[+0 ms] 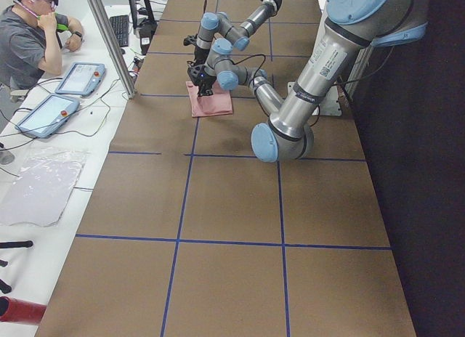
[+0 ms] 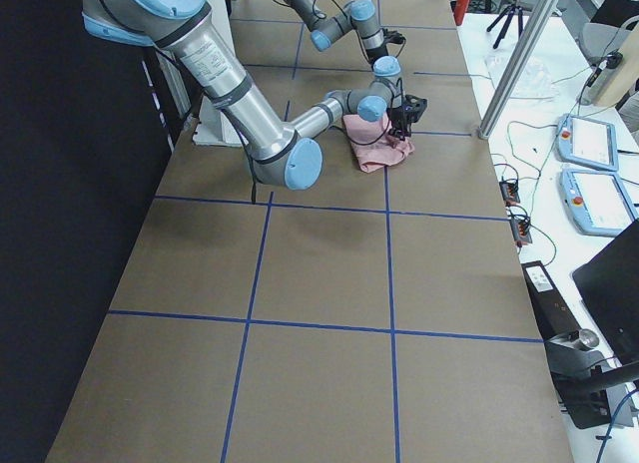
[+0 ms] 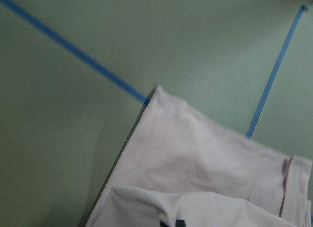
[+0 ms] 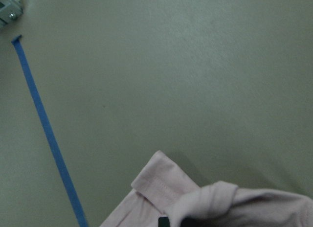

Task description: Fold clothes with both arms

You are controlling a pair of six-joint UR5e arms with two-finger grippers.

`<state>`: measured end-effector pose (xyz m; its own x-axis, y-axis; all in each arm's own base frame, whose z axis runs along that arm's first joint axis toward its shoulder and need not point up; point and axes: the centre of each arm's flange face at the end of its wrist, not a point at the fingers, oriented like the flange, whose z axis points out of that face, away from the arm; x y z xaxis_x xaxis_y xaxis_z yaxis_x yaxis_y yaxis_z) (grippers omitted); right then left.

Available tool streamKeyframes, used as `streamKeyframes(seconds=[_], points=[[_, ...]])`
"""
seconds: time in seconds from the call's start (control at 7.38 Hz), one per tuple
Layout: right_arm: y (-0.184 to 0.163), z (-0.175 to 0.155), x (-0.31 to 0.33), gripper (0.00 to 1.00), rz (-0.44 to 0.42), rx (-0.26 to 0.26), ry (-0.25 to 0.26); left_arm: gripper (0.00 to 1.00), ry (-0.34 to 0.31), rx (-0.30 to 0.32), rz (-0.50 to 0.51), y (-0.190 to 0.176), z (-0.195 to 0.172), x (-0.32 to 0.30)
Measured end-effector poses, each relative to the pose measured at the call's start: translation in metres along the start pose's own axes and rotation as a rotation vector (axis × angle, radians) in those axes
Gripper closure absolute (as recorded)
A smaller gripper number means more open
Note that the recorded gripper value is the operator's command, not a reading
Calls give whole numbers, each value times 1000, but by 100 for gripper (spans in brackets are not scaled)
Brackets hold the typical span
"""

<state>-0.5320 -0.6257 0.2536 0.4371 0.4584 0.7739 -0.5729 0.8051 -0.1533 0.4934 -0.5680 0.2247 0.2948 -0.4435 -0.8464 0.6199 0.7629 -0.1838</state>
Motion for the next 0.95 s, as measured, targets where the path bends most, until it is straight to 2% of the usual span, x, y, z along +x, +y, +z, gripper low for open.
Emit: streamKeyframes(seconds=[0.27, 0.54, 0.68, 0.95], points=[[-23, 4, -5, 0, -8, 22, -4, 0, 18, 30, 37, -31, 2, 1], [-46, 2, 1, 0, -51, 40, 7, 0, 12, 23, 77, -52, -1, -8], [-66, 1, 12, 0, -100, 44, 20, 0, 6, 0, 103, -66, -9, -23], [-137, -19, 67, 0, -196, -5, 53, 0, 20, -23, 217, -106, -52, -69]])
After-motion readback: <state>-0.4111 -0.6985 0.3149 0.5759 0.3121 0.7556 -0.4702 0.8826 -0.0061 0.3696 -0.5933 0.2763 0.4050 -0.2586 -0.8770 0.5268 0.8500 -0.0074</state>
